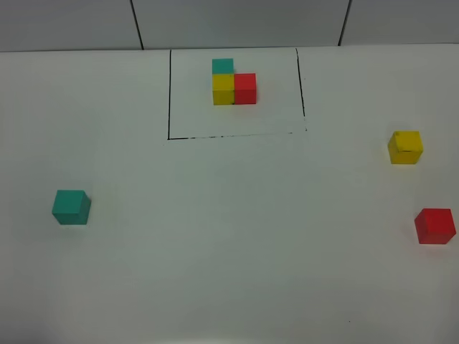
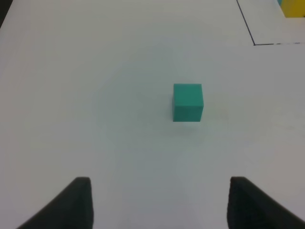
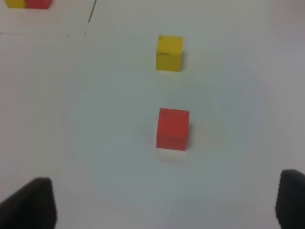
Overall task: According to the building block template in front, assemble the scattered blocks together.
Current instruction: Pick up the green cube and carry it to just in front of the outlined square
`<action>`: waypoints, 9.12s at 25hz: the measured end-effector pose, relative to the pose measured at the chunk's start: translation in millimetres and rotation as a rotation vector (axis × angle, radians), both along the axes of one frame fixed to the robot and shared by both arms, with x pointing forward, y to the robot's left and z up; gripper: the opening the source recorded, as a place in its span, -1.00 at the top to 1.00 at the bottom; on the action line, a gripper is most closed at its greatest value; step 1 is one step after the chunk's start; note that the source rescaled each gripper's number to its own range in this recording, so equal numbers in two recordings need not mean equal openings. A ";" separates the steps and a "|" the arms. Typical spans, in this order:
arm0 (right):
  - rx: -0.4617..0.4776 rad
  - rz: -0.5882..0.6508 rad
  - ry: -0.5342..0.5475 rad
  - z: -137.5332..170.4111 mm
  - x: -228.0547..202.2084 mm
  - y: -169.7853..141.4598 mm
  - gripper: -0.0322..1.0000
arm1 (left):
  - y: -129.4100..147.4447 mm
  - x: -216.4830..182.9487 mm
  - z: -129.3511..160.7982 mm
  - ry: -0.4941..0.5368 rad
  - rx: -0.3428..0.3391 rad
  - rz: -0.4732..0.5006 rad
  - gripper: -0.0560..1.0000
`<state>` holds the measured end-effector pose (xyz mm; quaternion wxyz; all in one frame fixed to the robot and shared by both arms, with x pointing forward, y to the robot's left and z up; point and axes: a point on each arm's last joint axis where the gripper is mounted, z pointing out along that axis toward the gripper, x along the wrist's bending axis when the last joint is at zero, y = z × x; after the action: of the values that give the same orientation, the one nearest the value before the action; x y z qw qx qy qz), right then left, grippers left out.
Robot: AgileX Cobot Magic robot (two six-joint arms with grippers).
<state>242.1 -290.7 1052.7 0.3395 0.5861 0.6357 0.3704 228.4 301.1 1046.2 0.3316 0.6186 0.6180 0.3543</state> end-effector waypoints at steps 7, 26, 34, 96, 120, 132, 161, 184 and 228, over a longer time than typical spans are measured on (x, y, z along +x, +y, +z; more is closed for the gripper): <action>0.000 0.000 0.000 0.0 0.0 0.0 -0.85 | 0.0 0.0 0.0 0.000 0.000 0.000 0.12; 0.002 -0.001 0.000 0.0 0.0 0.0 -0.84 | 0.0 0.0 0.0 0.000 0.000 0.000 0.12; 0.003 -0.001 0.000 0.0 0.0 0.1 -0.84 | 2.1 0.0 0.1 0.002 0.021 0.014 0.12; 0.003 -0.001 0.000 0.0 0.0 0.1 -0.77 | -38.7 272.1 -57.9 0.584 -0.067 -0.261 -0.67; 0.021 0.010 0.000 0.2 -0.1 1.7 -0.72 | -29.4 288.6 -99.9 0.731 -0.051 -0.056 -0.66; 0.023 0.010 0.000 0.2 -0.1 1.8 -0.72 | -29.6 301.5 -116.0 0.762 -0.050 -0.031 -0.66; 0.022 0.010 0.000 0.2 -0.1 1.8 -0.62 | -31.6 309.1 -151.1 0.881 -0.059 -0.022 0.63; 0.022 0.010 0.000 0.2 -0.1 1.8 -0.60 | -39.1 334.9 -87.8 0.867 0.034 -0.202 0.87; 0.023 0.011 0.000 0.2 -0.1 1.9 -0.59 | -234.7 405.4 -74.3 0.829 0.643 -1.184 0.87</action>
<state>242.1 -288.8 1052.9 0.3307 0.5865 0.6345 0.3796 633.7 66.3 971.9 0.0126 0.9917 0.1265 0.0205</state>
